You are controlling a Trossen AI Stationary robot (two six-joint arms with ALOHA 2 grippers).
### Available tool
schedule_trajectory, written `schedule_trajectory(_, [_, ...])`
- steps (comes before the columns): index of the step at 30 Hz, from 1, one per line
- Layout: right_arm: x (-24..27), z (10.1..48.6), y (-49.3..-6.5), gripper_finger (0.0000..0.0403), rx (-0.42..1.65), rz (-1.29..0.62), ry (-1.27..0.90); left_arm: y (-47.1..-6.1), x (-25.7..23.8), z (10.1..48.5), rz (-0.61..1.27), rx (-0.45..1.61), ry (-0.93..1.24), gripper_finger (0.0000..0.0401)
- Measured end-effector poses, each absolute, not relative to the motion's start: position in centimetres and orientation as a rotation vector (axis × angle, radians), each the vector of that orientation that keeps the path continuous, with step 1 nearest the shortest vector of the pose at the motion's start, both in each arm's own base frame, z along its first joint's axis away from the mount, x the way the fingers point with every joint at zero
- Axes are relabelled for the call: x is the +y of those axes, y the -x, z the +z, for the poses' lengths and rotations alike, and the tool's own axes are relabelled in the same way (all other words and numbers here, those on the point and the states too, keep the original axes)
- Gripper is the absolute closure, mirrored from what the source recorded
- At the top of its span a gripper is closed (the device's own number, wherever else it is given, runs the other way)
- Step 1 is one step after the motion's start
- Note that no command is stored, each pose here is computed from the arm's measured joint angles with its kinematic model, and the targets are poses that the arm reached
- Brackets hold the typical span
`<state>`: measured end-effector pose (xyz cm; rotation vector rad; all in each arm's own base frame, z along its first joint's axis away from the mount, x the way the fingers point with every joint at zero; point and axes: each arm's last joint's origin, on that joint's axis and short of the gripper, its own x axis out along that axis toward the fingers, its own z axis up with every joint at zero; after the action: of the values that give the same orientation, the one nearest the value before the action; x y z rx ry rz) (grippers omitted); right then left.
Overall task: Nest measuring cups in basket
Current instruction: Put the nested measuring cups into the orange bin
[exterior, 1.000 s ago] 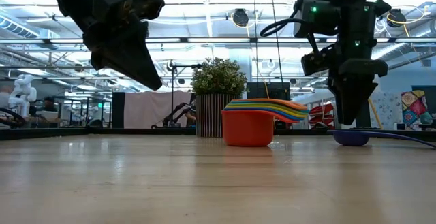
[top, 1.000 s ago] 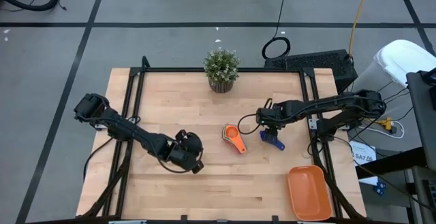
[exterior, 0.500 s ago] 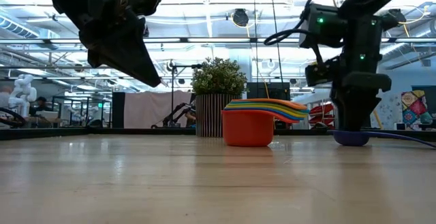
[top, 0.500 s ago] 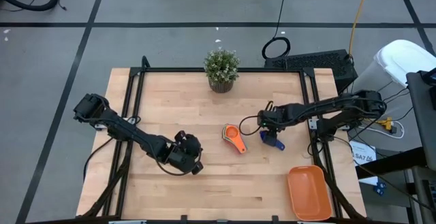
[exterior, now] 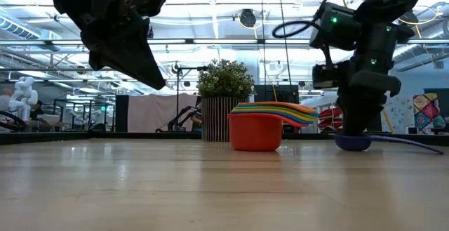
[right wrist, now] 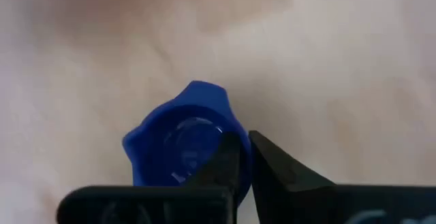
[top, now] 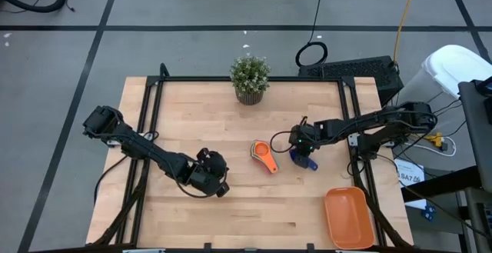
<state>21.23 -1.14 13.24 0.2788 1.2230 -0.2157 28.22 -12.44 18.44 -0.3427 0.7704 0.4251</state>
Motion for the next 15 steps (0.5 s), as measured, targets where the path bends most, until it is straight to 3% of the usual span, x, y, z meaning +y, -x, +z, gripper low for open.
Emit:
schedule_trajectory(8, [-0.4,14.5,-22.4,0.0401,1.178,-0.257,-0.279,-28.1,-12.5,18.4,0.424,0.777,0.337,0.0393])
schedule_trajectory(15, [0.7,19.3,-24.6,0.0402,1.147,-0.300,-0.186,-28.1,-12.5,18.4,0.419,0.779,0.324,0.0393])
